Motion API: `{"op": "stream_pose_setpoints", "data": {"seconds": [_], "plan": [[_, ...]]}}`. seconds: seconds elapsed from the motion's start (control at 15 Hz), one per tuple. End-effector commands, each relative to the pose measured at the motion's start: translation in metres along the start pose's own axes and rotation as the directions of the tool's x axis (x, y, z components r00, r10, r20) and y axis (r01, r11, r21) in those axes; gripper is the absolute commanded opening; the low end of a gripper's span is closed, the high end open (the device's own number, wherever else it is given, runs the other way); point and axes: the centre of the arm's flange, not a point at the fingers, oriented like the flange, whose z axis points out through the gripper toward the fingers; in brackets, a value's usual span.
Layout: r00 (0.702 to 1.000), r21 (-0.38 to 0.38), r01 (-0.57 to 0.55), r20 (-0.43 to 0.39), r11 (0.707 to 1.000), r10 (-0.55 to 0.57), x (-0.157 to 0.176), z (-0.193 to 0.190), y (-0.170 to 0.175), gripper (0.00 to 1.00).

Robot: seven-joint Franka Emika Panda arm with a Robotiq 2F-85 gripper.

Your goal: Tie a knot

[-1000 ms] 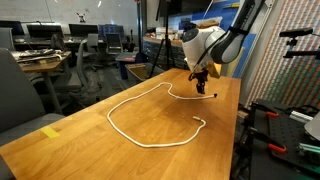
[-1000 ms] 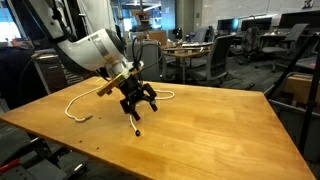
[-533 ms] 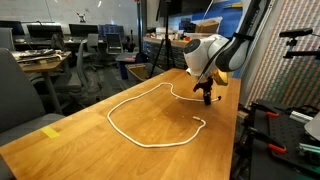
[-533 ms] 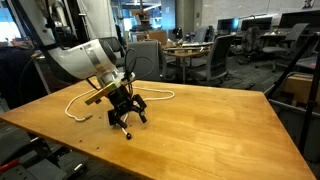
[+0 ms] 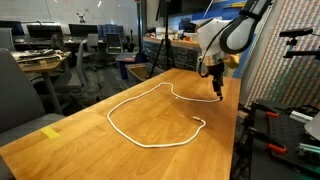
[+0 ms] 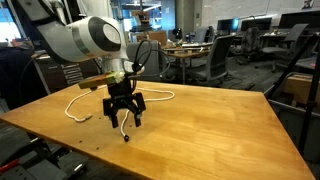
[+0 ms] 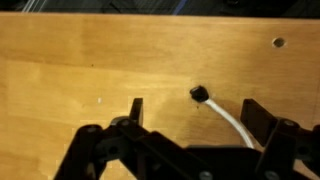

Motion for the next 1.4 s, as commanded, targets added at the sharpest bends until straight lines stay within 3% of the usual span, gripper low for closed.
{"op": "stream_pose_setpoints", "data": {"seconds": [0.0, 0.07, 0.2, 0.27, 0.4, 0.6, 0.73, 0.93, 1.0, 1.07, 1.2, 1.27, 1.33], "plan": [[0.998, 0.034, -0.034, -0.053, 0.999, 0.036, -0.08, -0.02, 0.009, 1.0], [0.992, -0.001, -0.013, -0.122, 1.0, 0.013, -0.088, -0.013, 0.011, 1.0], [0.987, -0.125, 0.043, -0.151, 0.991, -0.062, -0.093, 0.004, 0.021, 1.0], [0.996, -0.06, 0.034, -0.08, 0.998, -0.038, -0.065, -0.008, 0.012, 1.0], [0.993, -0.095, 0.048, -0.103, 0.994, -0.058, -0.073, -0.011, 0.018, 1.0], [0.969, -0.05, 0.249, 0.004, 0.967, -0.249, -0.068, -0.026, 0.015, 1.0], [0.936, -0.022, 0.35, 0.042, 0.937, -0.349, -0.073, -0.03, 0.016, 1.0], [0.86, -0.039, 0.509, 0.071, 0.86, -0.506, -0.077, -0.026, 0.019, 1.0], [0.845, 0.003, 0.532, 0.059, 0.847, -0.531, -0.077, -0.025, 0.019, 1.0], [0.883, -0.019, 0.468, 0.058, 0.883, -0.467, -0.074, -0.015, 0.01, 1.0], [0.859, -0.012, 0.51, 0.058, 0.86, -0.509, -0.074, -0.015, 0.011, 1.0], [0.904, -0.023, 0.428, 0.022, 0.903, -0.428, -0.055, -0.007, 0.009, 1.0], [0.921, -0.053, 0.387, -0.035, 0.921, -0.389, -0.045, -0.003, 0.008, 1.0]]}}
